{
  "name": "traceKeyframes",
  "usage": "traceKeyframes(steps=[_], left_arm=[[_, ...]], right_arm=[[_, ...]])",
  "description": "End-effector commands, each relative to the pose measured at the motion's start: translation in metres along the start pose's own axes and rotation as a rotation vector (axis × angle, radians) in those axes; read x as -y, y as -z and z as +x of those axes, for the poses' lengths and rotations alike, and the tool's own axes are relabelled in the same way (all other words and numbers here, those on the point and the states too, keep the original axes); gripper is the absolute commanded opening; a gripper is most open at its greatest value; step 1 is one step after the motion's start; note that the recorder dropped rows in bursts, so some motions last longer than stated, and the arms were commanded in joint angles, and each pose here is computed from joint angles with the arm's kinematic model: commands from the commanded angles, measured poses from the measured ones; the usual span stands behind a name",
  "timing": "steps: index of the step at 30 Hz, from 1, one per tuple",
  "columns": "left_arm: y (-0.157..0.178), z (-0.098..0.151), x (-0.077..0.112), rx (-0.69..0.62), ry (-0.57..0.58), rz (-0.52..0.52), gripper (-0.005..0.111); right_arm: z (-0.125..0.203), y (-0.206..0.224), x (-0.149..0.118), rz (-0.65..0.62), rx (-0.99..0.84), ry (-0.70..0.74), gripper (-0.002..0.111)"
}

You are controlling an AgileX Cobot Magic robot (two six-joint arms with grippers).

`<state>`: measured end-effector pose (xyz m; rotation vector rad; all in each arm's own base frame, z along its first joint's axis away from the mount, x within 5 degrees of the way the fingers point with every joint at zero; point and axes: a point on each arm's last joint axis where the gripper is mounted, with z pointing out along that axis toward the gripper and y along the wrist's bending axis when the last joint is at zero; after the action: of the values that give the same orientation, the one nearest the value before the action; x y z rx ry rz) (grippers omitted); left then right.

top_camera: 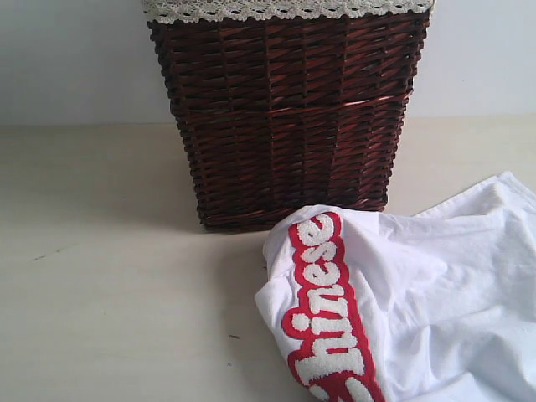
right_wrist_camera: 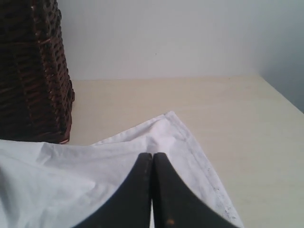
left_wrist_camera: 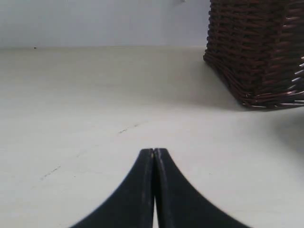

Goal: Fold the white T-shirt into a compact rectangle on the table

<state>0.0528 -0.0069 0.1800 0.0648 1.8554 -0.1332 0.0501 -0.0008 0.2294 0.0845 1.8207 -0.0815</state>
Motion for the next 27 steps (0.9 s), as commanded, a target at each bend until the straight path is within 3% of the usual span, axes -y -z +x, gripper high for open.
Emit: traceKeyframes(steps=[1, 7, 18, 20, 22, 25, 27], left_arm=[[0.000, -0.001, 0.001, 0.016, 0.011, 0.009, 0.000], [0.000, -0.001, 0.002, 0.015, 0.047, 0.023, 0.000], [0.000, -0.003, 0.002, 0.034, 0.047, 0.024, 0.000], [0.001, -0.006, 0.002, 0.074, -0.035, 0.018, 0.000], [0.001, -0.011, 0.001, 0.130, -0.245, -0.006, 0.000], [0.004, -0.025, 0.002, 0.276, -0.452, -0.042, 0.000], [0.006, -0.031, 0.002, 0.347, -0.491, -0.058, 0.000]], right_arm=[[0.017, -0.007, 0.002, 0.018, 0.016, -0.004, 0.000], [0.044, -0.015, 0.002, 0.024, -0.011, -0.011, 0.000], [0.039, -0.015, 0.004, 0.045, 0.057, -0.006, 0.000], [0.039, -0.015, 0.004, 0.044, 0.054, -0.006, 0.000], [0.039, -0.015, 0.004, 0.044, 0.054, -0.006, 0.000], [0.039, -0.015, 0.004, 0.044, 0.054, -0.006, 0.000], [0.039, -0.015, 0.004, 0.044, 0.054, -0.006, 0.000]])
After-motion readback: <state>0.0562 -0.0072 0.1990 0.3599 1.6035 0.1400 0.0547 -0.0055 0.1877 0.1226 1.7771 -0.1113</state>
